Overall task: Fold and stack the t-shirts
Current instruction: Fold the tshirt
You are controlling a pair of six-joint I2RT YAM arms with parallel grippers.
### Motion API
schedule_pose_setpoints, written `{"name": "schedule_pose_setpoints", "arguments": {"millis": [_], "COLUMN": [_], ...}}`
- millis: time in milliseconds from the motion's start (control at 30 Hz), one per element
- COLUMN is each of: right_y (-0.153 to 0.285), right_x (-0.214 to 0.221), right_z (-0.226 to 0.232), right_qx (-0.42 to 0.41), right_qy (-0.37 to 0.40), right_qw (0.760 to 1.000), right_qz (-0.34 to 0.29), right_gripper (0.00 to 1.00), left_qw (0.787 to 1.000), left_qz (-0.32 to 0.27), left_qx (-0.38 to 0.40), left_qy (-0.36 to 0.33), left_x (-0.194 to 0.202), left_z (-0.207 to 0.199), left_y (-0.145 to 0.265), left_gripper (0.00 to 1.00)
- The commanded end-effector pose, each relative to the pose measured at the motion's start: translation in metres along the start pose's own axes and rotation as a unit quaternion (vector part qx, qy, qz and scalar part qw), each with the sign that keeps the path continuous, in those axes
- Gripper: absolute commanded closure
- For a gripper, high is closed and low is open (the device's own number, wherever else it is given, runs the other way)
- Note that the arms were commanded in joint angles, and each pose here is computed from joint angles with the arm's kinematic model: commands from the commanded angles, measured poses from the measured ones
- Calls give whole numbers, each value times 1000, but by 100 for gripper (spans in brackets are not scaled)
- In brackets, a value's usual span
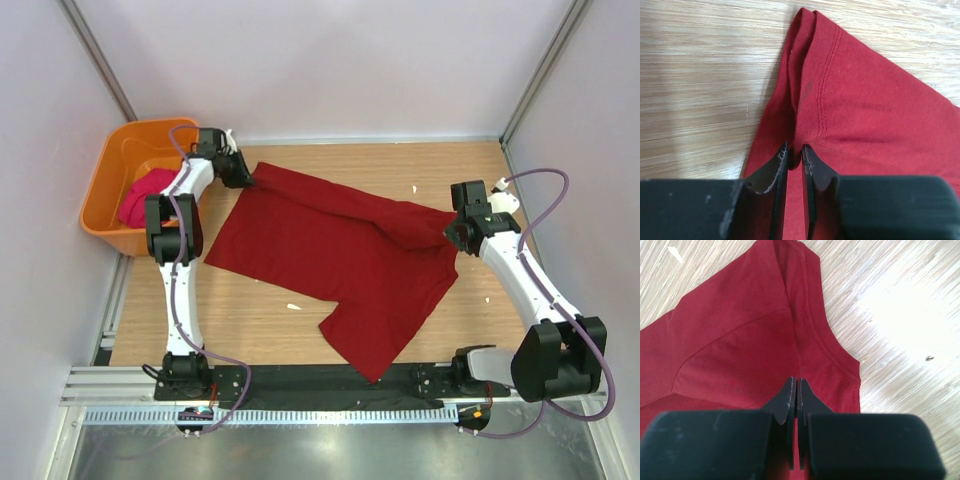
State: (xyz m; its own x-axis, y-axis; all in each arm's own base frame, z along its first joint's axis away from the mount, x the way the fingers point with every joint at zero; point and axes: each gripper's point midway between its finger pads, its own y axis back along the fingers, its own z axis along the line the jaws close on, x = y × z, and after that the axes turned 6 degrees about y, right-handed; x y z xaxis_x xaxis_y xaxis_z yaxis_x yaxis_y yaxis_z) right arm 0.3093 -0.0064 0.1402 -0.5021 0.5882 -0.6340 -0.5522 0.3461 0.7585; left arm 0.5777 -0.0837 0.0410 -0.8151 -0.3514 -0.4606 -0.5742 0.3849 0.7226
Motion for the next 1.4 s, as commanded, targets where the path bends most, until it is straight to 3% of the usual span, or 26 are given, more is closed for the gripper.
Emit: {"name": "schedule_pose_setpoints", "arguments": {"millis": [0, 200, 400, 533, 600, 700, 933, 1067, 1200, 1367], "right_y": [7, 12, 11, 8, 8, 7, 6, 6, 7, 7], "right_x": [-10, -17, -8, -5, -5, -5, -3, -4, -4, -3], "right_z": [-1, -1, -4, -3, -2, -1, 1, 2, 2, 1], "right_qx": [-9, -9, -10, -11, -13, -15, -19, -20, -22, -21], "right_qy": [-4, 0, 5, 3, 7, 6, 6, 7, 5, 3], "right_qw": [1000, 1000, 1000, 1000, 1000, 1000, 1000, 1000, 1000, 1000], "right_qz": [-19, -28, -19, -13, -12, -12, -8, -10, -9, -8], "right_gripper": [99, 99, 99, 99, 99, 99, 99, 99, 99, 99], "left_qw": [999, 998, 998, 998, 999, 999, 998, 998, 998, 998], "left_qz": [-39, -47, -41, -40, -36, -33, -32, -25, -15, -8], "left_qx": [22, 15, -9, -14, -5, 9, 33, 47, 53, 51], "left_qy": [-29, -44, -38, -35, -34, -30, -31, -30, -40, -36], "left_x": [-35, -42, -42, -42, -39, -32, -33, -30, -19, -15], "left_z": [-27, -29, 0, 3, 0, -3, -16, -23, -36, -34], "left_y": [35, 41, 42, 42, 43, 41, 32, 25, 17, 14], "left_gripper": [82, 79, 79, 83, 59, 50, 54, 65, 69, 66]}}
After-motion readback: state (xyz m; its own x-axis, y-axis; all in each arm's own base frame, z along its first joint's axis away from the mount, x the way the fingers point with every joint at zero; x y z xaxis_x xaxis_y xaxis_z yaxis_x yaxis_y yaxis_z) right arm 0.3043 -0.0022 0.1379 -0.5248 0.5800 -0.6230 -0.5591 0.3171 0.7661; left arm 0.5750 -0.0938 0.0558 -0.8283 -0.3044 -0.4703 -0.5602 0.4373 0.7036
